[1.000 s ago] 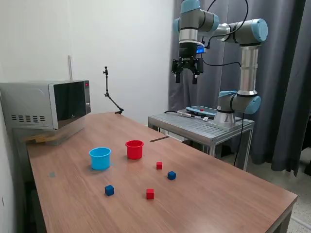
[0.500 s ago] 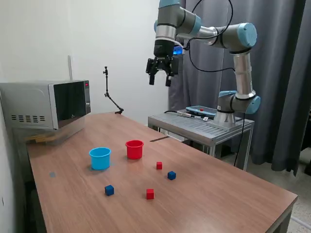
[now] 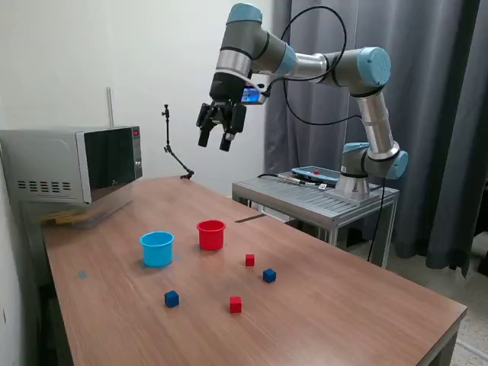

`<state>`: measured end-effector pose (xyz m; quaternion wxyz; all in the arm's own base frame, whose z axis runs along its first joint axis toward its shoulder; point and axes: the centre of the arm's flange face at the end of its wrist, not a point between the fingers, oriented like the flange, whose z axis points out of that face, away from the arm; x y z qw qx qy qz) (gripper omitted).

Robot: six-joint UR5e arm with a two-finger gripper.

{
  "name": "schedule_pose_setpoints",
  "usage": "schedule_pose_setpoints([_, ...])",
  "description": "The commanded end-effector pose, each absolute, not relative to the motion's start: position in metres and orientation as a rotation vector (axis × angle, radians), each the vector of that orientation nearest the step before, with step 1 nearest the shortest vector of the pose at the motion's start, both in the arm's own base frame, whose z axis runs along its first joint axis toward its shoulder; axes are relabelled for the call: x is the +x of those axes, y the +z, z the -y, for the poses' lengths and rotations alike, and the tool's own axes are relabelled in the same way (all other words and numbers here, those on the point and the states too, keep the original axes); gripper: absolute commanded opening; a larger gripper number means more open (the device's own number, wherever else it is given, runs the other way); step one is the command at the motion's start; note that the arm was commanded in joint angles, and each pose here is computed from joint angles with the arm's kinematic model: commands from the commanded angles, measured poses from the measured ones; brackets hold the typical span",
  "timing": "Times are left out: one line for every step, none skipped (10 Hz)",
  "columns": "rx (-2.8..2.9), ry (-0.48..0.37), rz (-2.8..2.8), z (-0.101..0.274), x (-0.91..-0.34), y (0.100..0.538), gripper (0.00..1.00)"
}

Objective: Place red objects in the red bin, and blue objects in the blue bin.

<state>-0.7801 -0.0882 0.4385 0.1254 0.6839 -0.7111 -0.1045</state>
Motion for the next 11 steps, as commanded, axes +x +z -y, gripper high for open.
schedule_pose_setpoints([1.97, -0.318, 2.067, 0.097, -0.798, 0.402, 1.0])
schedule_pose_setpoints([1.979, -0.305, 2.069, 0.1, -0.799, 0.387, 1.0])
schedule_pose_setpoints([2.004, -0.278, 2.075, 0.103, -0.801, 0.367, 1.0])
schedule_pose_setpoints([2.02, -0.254, 2.089, 0.103, -0.807, 0.344, 1.0])
schedule_pose_setpoints([2.036, -0.23, 2.1, 0.103, -0.812, 0.32, 1.0])
schedule_pose_setpoints([2.076, -0.214, 2.082, 0.105, -0.816, 0.299, 1.0])
schedule_pose_setpoints([2.091, -0.208, 2.071, 0.109, -0.819, 0.284, 1.0])
schedule_pose_setpoints([2.092, -0.213, 2.065, 0.11, -0.822, 0.274, 1.0])
schedule_pose_setpoints([2.089, -0.213, 2.068, 0.109, -0.826, 0.264, 1.0])
schedule_pose_setpoints([2.083, -0.221, 2.061, 0.109, -0.833, 0.256, 1.0])
schedule_pose_setpoints([2.069, -0.185, 2.033, 0.112, -0.84, 0.248, 1.0])
